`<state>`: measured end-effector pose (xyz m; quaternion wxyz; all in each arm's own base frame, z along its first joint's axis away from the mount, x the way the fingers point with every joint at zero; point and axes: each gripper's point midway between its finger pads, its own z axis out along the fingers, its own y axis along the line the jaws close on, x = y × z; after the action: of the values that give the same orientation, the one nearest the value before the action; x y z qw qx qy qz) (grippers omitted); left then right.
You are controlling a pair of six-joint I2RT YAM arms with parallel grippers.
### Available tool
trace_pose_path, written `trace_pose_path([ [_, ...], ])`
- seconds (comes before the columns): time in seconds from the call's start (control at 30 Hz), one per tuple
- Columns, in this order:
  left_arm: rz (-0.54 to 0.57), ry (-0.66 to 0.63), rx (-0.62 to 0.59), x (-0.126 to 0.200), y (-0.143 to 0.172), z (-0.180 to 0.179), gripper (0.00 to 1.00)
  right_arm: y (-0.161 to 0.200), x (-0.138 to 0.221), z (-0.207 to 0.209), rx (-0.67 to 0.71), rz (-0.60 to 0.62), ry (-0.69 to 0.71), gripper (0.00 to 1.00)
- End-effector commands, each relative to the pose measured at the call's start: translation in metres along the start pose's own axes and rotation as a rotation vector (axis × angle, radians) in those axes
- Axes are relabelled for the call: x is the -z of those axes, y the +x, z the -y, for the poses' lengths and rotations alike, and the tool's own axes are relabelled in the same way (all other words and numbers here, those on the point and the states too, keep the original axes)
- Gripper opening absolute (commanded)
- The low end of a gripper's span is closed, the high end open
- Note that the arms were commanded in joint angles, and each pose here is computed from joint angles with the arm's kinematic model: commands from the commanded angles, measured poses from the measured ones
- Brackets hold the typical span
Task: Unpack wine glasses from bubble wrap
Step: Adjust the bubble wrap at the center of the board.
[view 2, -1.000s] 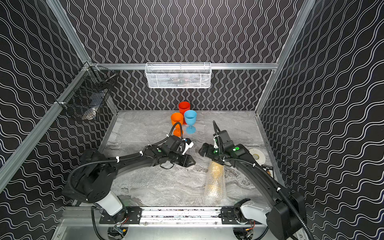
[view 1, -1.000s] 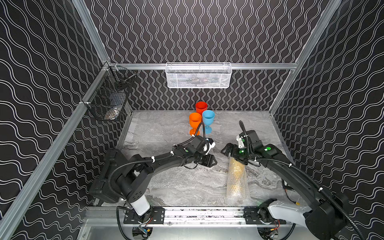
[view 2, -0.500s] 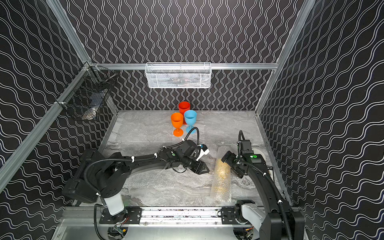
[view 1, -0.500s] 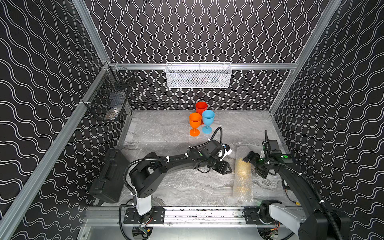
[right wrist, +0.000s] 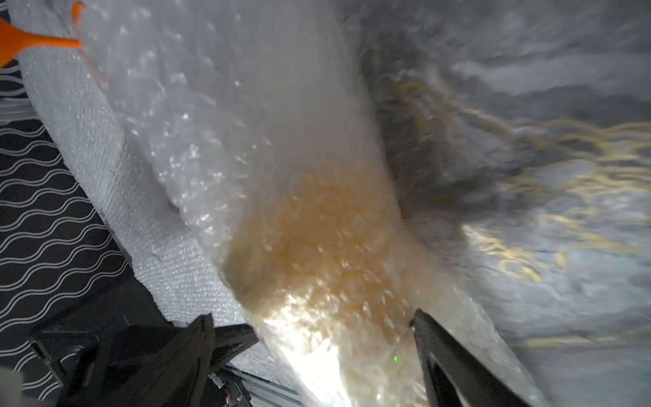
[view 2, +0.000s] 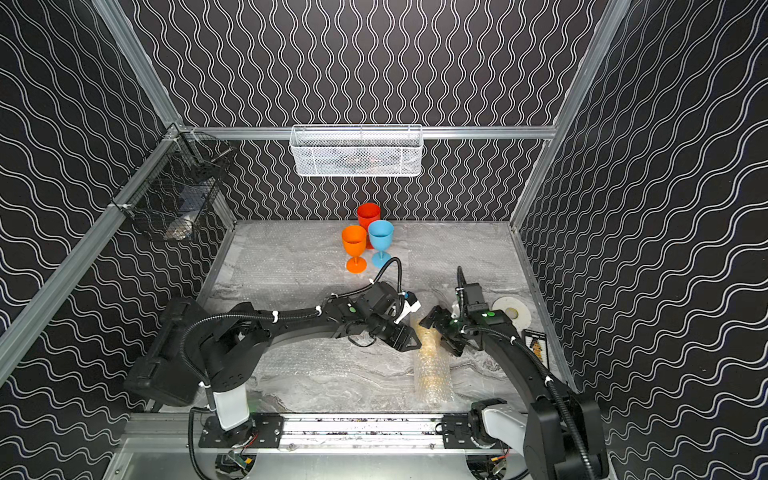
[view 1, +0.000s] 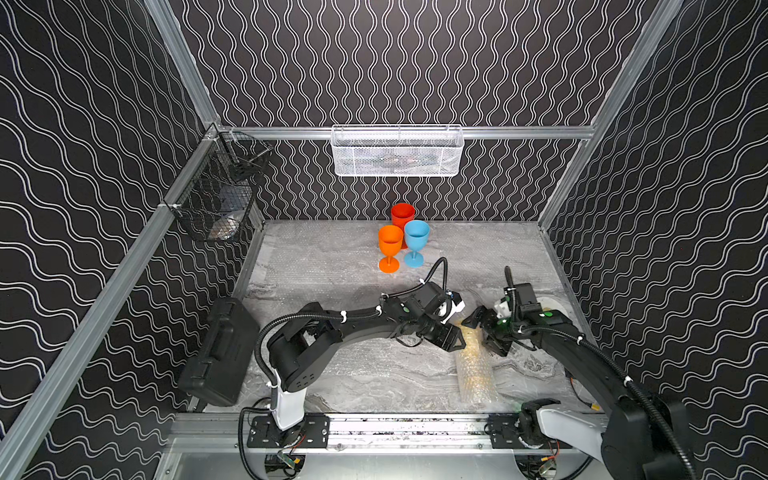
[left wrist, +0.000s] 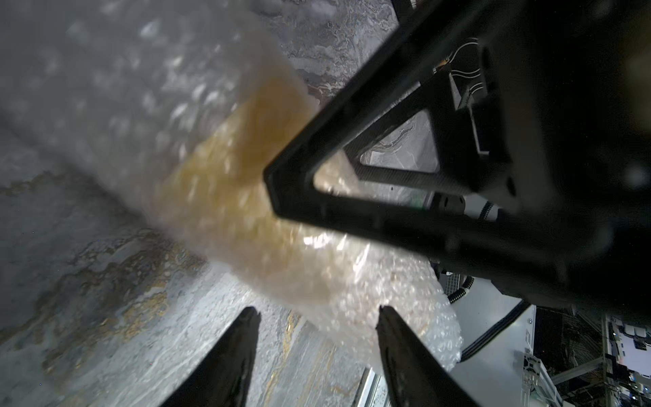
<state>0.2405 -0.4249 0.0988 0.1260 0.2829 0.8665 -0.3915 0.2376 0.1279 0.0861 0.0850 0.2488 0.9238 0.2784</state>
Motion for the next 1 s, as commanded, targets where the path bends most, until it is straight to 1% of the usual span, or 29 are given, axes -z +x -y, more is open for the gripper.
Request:
trace_pose_path([
  [0.0,0.0,-0.047,0.013,0.002,0.001,-0.009,0.62,-0.006,-0.006,-0.027,-0.003,0.038,-0.064,0.9],
  [0.1,-0.01,-0.112,0.036,0.002,0.007,-0.025,0.61,-0.007,-0.008,-0.034,0.012,0.037,-0.073,0.9],
  [0.27,-0.012,-0.185,0.097,0.004,0.015,-0.056,0.61,-0.011,-0.001,-0.036,0.045,0.061,-0.055,0.91],
  [0.4,-0.02,-0.205,0.118,0.004,0.019,-0.071,0.61,-0.015,0.004,-0.034,0.07,0.077,-0.024,0.91],
  [0.47,-0.026,-0.204,0.128,0.002,0.02,-0.076,0.61,-0.019,0.008,-0.028,0.079,0.088,0.004,0.92],
  [0.63,-0.017,-0.209,0.148,0.004,0.018,-0.088,0.61,-0.032,0.018,-0.001,0.036,0.101,0.026,0.92],
  [0.7,-0.012,-0.208,0.151,0.005,0.015,-0.09,0.6,-0.036,0.022,0.006,0.046,0.113,0.04,0.91],
  [0.8,-0.008,-0.203,0.15,0.005,0.013,-0.089,0.6,-0.032,0.02,0.007,0.091,0.066,0.062,0.88],
  [0.87,-0.01,-0.196,0.151,0.003,0.012,-0.089,0.6,-0.028,0.017,0.004,0.115,0.037,0.047,0.84],
  [0.97,-0.008,-0.193,0.152,0.002,0.012,-0.089,0.6,-0.024,0.016,0.005,0.12,0.028,0.042,0.8],
])
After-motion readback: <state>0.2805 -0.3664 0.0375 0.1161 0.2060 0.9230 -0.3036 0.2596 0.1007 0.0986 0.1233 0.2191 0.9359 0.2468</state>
